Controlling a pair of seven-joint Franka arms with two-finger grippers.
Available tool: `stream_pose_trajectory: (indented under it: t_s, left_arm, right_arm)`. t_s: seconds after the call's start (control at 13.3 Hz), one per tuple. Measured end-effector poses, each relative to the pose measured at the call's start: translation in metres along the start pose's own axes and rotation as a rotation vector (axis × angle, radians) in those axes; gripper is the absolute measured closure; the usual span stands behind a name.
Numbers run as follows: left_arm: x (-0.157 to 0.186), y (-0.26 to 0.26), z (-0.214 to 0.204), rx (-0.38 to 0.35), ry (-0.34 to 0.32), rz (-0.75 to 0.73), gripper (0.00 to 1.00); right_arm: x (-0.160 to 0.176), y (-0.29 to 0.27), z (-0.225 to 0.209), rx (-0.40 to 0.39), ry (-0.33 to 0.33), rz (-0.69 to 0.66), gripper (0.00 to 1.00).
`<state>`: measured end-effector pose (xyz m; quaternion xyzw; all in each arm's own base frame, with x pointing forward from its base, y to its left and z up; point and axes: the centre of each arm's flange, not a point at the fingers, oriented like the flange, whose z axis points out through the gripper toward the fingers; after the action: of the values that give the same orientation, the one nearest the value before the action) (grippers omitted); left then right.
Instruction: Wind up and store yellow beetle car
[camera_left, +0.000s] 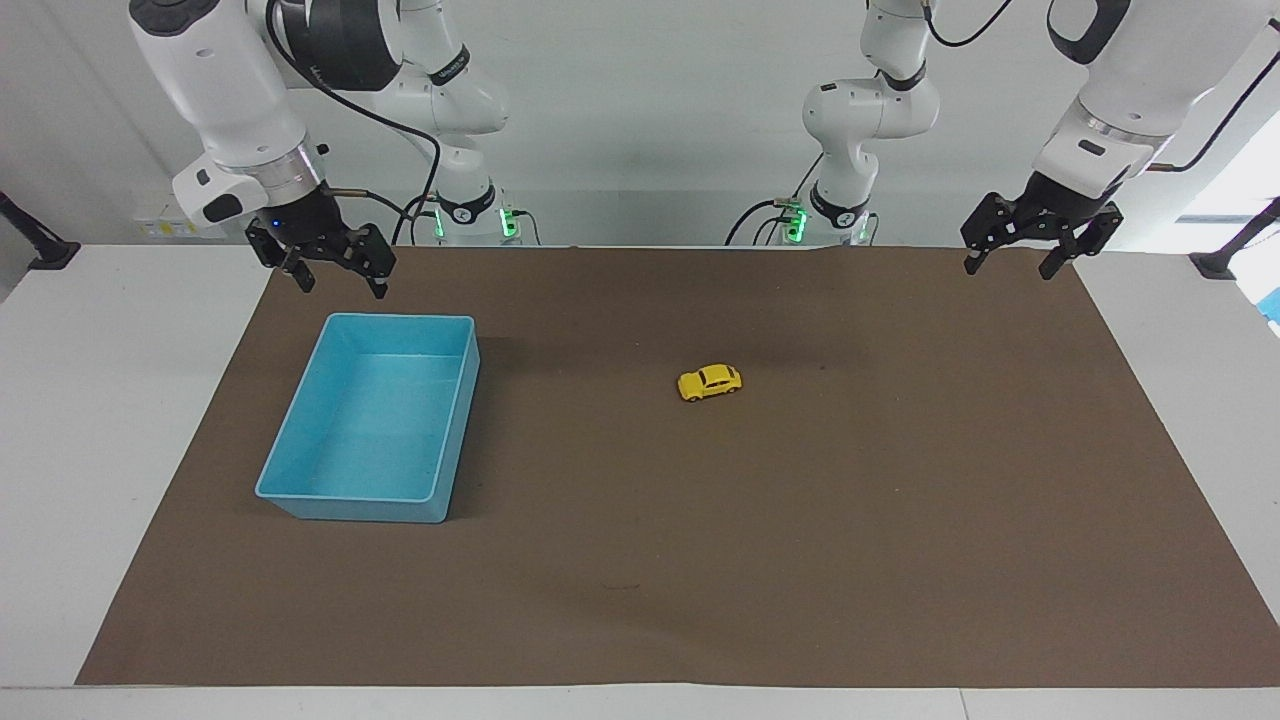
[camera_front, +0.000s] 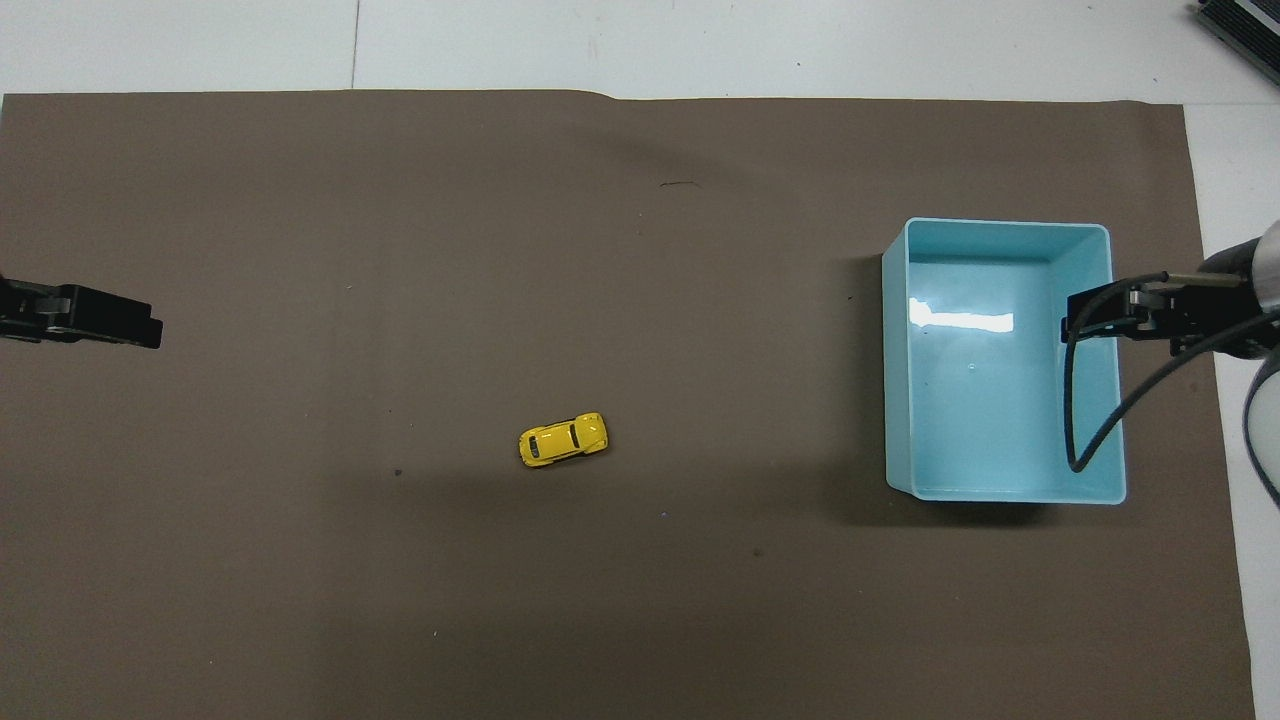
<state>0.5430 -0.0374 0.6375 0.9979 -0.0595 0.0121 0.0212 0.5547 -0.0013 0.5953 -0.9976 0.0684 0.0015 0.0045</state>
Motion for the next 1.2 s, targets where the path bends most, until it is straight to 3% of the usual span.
stream_pose_trajectory:
  t_s: [0.98,1.2]
  left_arm:
    - [-0.0007,-0.0029,0.0005,0.0,-0.005,-0.008,0.0]
    - [-0.0027,-0.0064,0.0014,-0.001,-0.02,-0.066,0.0]
  right_arm:
    - [0.0,0.0,0.0,0.0,0.0,0.0,0.0]
    - [0.0,0.0,0.0,-0.001,0.0,0.0,0.0]
